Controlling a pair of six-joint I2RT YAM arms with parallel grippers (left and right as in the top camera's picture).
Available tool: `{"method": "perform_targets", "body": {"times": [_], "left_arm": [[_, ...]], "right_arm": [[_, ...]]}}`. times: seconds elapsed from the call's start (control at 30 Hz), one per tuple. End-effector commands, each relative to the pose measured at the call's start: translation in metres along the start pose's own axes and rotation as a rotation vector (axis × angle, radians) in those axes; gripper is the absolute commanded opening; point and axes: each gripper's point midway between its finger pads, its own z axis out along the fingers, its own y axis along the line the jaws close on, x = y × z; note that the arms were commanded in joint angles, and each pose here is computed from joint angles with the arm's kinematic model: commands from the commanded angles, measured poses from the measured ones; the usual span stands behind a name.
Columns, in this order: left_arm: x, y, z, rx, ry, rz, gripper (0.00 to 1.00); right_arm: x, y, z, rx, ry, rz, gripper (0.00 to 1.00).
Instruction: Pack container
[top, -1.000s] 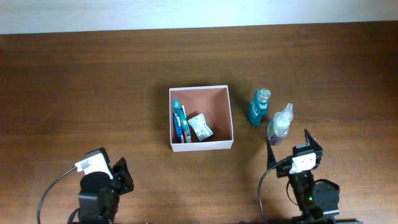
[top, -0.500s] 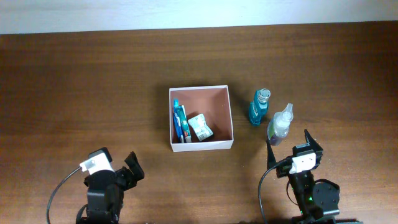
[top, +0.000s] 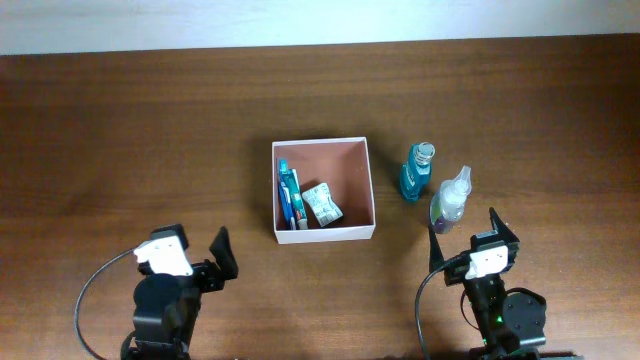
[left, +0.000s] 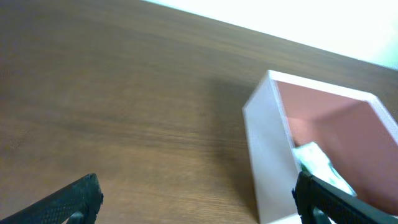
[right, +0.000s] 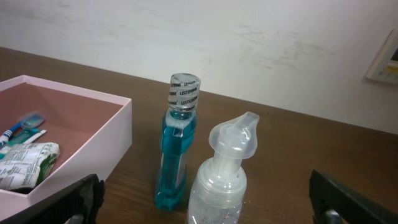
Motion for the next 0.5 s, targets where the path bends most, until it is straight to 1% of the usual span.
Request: {"method": "perform_targets", "body": {"times": [0.0, 0.23, 0.47], "left_arm": [[0.010, -0.012, 0.003, 0.082, 0.020, 0.114, 0.99], [-0.006, -0.016, 0.003, 0.095, -0.048, 0.113, 0.99], [-0.004, -0.016, 0.003, 0.094, -0.045, 0.136, 0.99]], "right_arm": [[0.002, 0.001, 0.000, 0.001, 0.004, -0.003, 0.98], [0.002, 0.001, 0.000, 0.001, 0.004, -0.003, 0.98], [0.002, 0.001, 0.000, 0.001, 0.004, -0.003, 0.98]]}}
